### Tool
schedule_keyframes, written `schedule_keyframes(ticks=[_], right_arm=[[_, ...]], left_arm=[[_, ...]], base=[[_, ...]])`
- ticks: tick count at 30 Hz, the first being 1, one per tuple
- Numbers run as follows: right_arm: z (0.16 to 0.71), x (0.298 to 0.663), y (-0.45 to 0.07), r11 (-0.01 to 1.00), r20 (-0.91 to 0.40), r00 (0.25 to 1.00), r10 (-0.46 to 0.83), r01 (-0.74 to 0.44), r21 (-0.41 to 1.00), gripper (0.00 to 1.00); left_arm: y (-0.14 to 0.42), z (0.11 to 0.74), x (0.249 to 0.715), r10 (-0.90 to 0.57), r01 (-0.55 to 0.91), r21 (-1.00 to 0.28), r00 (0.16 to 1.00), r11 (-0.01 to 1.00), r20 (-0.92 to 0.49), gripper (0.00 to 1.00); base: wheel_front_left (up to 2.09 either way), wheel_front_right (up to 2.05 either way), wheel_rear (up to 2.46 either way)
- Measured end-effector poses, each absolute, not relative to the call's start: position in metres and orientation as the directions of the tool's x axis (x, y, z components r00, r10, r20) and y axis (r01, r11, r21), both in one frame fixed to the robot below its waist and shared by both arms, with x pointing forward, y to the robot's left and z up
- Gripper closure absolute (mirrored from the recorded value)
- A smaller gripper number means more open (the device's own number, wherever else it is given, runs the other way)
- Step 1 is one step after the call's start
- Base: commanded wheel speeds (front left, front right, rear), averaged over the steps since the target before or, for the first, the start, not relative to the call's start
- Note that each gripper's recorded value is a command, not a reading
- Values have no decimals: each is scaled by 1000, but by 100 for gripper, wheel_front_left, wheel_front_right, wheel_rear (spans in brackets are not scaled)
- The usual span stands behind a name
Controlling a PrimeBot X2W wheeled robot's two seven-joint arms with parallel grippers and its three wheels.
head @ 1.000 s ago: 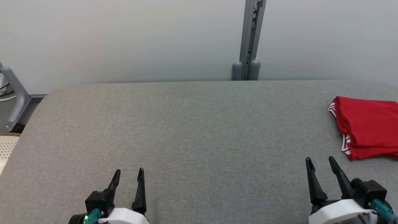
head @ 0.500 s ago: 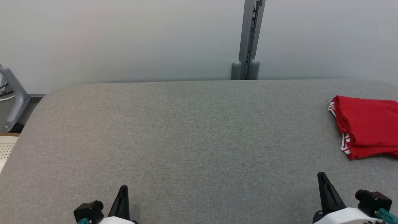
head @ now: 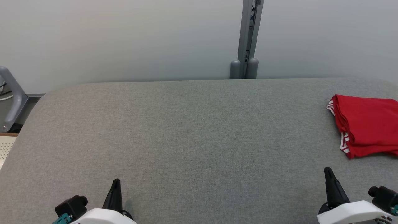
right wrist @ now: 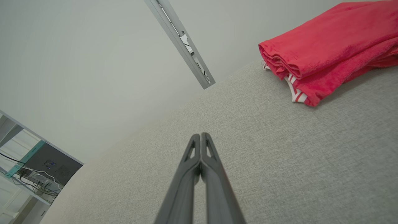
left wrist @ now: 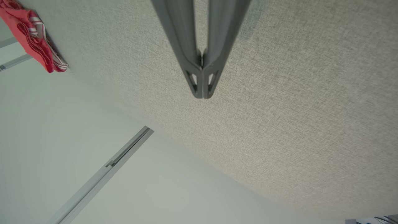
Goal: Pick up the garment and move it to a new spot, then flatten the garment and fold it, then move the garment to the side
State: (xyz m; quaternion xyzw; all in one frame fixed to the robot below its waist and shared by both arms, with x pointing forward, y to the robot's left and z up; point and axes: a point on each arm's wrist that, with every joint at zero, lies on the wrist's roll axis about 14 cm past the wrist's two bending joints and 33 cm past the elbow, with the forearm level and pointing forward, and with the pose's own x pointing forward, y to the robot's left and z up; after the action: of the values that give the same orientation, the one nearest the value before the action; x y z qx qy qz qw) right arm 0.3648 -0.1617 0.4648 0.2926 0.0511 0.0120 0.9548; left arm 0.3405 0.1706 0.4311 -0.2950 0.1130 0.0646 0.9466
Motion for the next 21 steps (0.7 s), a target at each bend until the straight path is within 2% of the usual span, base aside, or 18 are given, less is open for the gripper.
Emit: schedule_keyframes(ticks=[21], right_arm=[[472,372,-174,640,-95,995,18,62,766,100]], left_arm=[[179,443,353,42,-216,-753,969,622,-243,100]], base=[[0,0,0]])
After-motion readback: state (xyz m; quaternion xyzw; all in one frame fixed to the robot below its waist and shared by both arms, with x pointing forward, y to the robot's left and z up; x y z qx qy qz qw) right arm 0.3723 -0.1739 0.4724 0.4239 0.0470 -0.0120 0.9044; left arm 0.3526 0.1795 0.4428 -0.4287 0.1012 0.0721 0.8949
